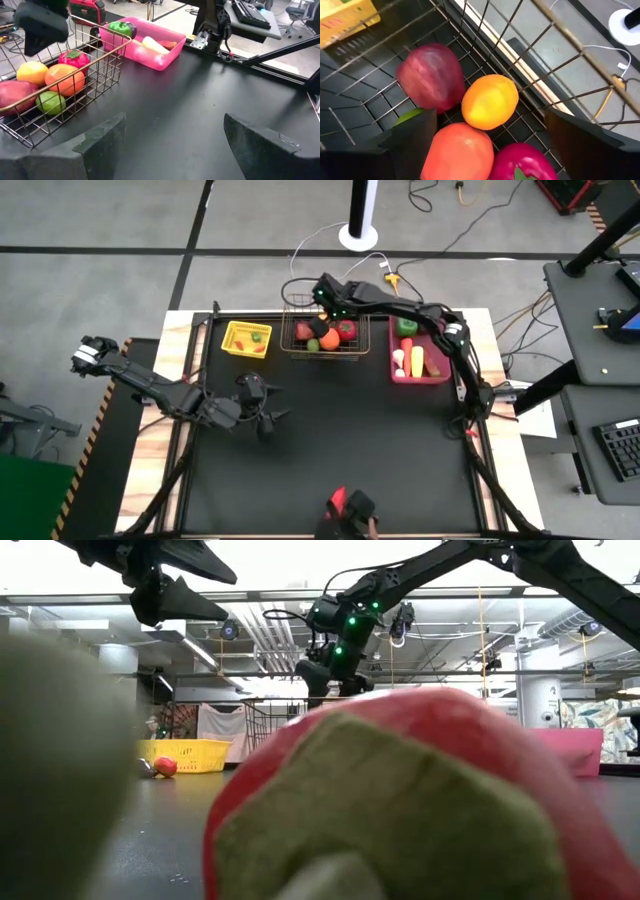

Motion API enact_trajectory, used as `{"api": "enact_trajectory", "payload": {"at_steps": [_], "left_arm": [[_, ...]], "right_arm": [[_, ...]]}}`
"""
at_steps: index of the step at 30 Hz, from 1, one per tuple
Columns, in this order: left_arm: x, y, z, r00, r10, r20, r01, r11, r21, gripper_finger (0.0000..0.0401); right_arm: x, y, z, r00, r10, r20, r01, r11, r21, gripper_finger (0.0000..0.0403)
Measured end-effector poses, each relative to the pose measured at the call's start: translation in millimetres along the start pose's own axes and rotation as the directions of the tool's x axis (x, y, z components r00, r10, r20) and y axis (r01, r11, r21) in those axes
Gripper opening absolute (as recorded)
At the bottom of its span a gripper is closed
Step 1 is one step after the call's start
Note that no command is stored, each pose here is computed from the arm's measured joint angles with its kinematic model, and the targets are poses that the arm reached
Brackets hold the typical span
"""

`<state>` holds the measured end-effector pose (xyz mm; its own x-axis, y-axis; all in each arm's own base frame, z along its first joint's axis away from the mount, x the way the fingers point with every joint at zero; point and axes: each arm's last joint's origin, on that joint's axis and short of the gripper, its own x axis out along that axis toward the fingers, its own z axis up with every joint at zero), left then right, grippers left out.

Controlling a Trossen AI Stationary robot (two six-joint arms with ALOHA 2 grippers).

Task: Sort produce into baskets
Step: Put the large red chili pepper into the pink bin

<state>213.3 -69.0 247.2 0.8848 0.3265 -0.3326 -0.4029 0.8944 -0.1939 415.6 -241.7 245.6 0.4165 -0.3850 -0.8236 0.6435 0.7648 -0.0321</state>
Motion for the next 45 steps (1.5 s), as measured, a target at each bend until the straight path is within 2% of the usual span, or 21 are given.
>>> {"api": "enact_trajectory", "payload": {"at_steps": [5, 8, 14, 17, 22, 25, 27, 30, 35, 40, 43, 45], "left_arm": [[0.1, 0.4, -0.9, 1.0, 0.004, -0.007, -0.004, 1.0, 0.007, 0.0316], [0.1, 0.6, -1.3, 1.0, 0.006, -0.011, -0.006, 1.0, 0.01, 0.0316], [0.2, 0.7, -1.6, 1.0, 0.007, -0.013, -0.007, 1.0, 0.013, 0.0316], [0.2, 1.0, -2.1, 1.0, 0.01, -0.017, -0.009, 1.0, 0.017, 0.0316], [0.1, 1.7, -3.3, 1.0, 0.015, -0.028, -0.015, 1.0, 0.027, 0.0316], [0.3, 2.1, -3.5, 0.999, 0.018, -0.03, -0.016, 0.998, 0.057, 0.0316], [0.5, 2.2, -3.0, 0.999, 0.018, -0.026, -0.016, 0.996, 0.085, 0.0316], [0.9, 2.2, -1.0, 1.0, 0.02, -0.021, -0.017, 0.993, 0.117, 0.0316], [0.9, 0.1, 2.8, 1.0, 0.015, -0.013, -0.013, 0.989, 0.146, 0.0316], [0.8, -2.2, 6.7, 1.0, -0.003, 0.017, 0.002, 0.999, 0.047, 0.0316], [1.1, -4.1, 9.7, 0.999, -0.018, 0.044, 0.016, 0.999, 0.034, 0.0316], [0.9, -5.0, 11.6, 0.998, -0.025, 0.06, 0.023, 0.999, 0.032, 0.0316]], "right_arm": [[-34.2, 3.3, 5.9, 0.999, 0.015, 0.045, -0.014, 0.999, -0.043, 0.0363], [-64.3, 16.4, 4.6, 0.997, 0.043, 0.057, -0.035, 0.99, -0.135, 0.0363], [-123.2, 64.9, -19.4, 0.988, 0.151, 0.0, -0.141, 0.918, -0.371, 0.0364], [-147.9, 92.1, -40.4, 0.972, 0.233, -0.031, -0.219, 0.849, -0.481, 0.0364], [-180.5, 135.0, -92.1, 0.901, 0.408, -0.149, -0.4, 0.645, -0.652, 0.0364], [-193.6, 156.9, -127.7, 0.861, 0.451, -0.235, -0.472, 0.536, -0.7, 0.0364], [-199.3, 171.1, -149.4, 0.846, 0.461, -0.27, -0.5, 0.505, -0.704, 0.0364], [-203.8, 189.9, -176.7, 0.824, 0.473, -0.311, -0.538, 0.485, -0.689, 0.0364], [-202.4, 216.6, -215.1, 0.814, 0.433, -0.387, -0.565, 0.438, -0.699, 0.0364], [-194.0, 240.5, -237.8, 0.813, 0.408, -0.415, -0.567, 0.395, -0.723, 0.0364], [-187.6, 254.6, -255.0, 0.808, 0.382, -0.448, -0.573, 0.333, -0.749, 0.0364], [-181.9, 264.4, -265.8, 0.819, 0.362, -0.444, -0.555, 0.307, -0.773, 0.0364]]}}
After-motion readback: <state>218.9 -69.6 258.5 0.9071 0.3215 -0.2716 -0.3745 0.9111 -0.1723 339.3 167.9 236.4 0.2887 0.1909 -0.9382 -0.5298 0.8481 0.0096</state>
